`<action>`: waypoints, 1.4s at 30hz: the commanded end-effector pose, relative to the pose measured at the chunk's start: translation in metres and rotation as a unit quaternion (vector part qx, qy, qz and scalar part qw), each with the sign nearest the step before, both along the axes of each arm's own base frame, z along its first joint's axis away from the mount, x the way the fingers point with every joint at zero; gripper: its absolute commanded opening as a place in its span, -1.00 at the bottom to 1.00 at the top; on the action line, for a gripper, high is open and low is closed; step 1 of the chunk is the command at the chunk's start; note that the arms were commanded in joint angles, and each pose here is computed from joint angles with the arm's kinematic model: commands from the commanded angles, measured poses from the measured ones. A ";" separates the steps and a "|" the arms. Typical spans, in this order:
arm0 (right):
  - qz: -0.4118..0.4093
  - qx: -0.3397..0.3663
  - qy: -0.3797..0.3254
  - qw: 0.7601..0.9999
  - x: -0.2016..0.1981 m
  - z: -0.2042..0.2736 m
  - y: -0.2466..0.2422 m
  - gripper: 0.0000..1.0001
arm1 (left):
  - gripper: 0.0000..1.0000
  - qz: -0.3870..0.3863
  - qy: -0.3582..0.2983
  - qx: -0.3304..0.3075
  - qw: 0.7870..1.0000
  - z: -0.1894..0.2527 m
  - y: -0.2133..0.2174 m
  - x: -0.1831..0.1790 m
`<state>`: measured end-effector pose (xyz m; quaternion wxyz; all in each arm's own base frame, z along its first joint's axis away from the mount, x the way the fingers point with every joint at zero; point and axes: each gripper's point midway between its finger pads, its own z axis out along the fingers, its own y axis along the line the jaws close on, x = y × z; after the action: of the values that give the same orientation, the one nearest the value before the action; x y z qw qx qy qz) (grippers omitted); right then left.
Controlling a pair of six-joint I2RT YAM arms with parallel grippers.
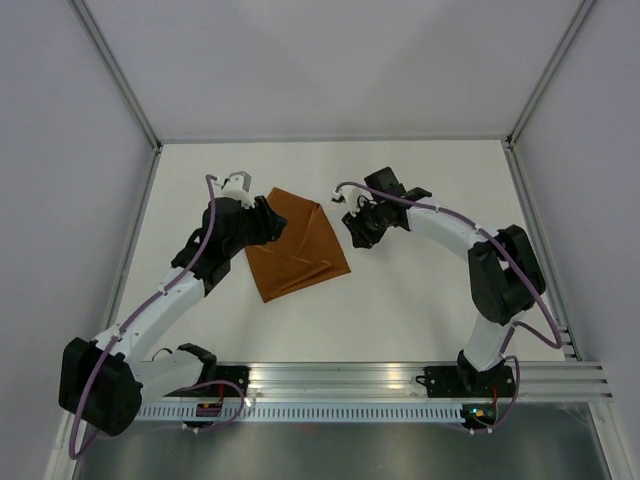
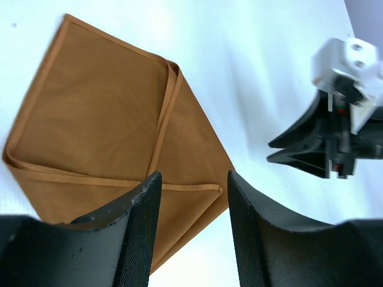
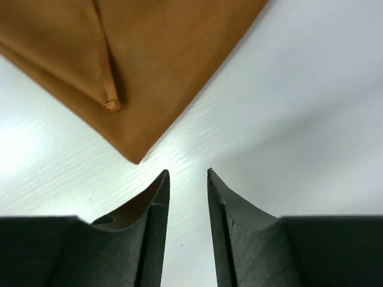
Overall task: Fold the napkin, place the utensils inside, and roll it up
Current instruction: Roll the napkin at the center of the board.
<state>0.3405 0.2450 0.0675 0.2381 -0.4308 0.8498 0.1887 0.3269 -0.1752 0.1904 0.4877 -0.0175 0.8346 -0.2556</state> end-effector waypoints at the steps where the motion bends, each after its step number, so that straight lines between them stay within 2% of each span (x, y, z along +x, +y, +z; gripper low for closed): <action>1: 0.127 0.030 -0.100 0.986 -0.005 0.041 0.010 -0.22 | 0.09 0.057 -0.026 -0.020 0.998 0.038 0.018 0.000; 6: 0.225 0.030 -0.170 0.959 -0.028 0.048 0.022 -0.05 | 0.13 0.085 -0.026 -0.012 0.996 0.056 0.033 -0.008; 8: 0.274 0.017 -0.195 0.942 -0.054 0.039 0.038 0.05 | 0.15 0.093 -0.034 -0.009 0.995 0.063 0.038 -0.010; 10: 0.292 0.007 -0.253 0.923 -0.057 0.040 0.053 0.16 | 0.16 0.095 -0.033 -0.005 0.995 0.065 0.040 -0.012; 11: 0.316 0.003 -0.258 0.913 -0.078 0.027 0.060 0.19 | 0.16 0.097 -0.033 -0.003 0.995 0.065 0.041 -0.013; 12: 0.319 0.009 -0.287 0.903 -0.077 0.031 0.070 0.25 | 0.16 0.099 -0.033 -0.002 0.995 0.066 0.043 -0.014; 13: 0.338 0.013 -0.288 0.896 -0.089 0.026 0.077 0.28 | 0.16 0.100 -0.033 0.000 0.994 0.065 0.044 -0.015; 19: 0.373 0.019 -0.317 0.872 -0.087 0.022 0.097 0.44 | 0.16 0.113 -0.023 0.017 0.993 0.054 0.052 -0.016; 27: 0.434 0.009 -0.323 0.841 -0.099 0.001 0.114 0.42 | 0.16 0.120 -0.013 0.031 0.992 0.042 0.054 -0.012; 42: 0.427 -0.010 -0.362 0.828 -0.077 -0.019 0.126 0.13 | 0.13 0.113 0.011 0.054 0.992 0.016 0.051 -0.007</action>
<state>0.2514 0.3520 0.0304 0.3758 -0.7958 0.4642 0.1003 0.3145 -0.1269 0.2060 0.4961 -0.0870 0.8488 -0.1606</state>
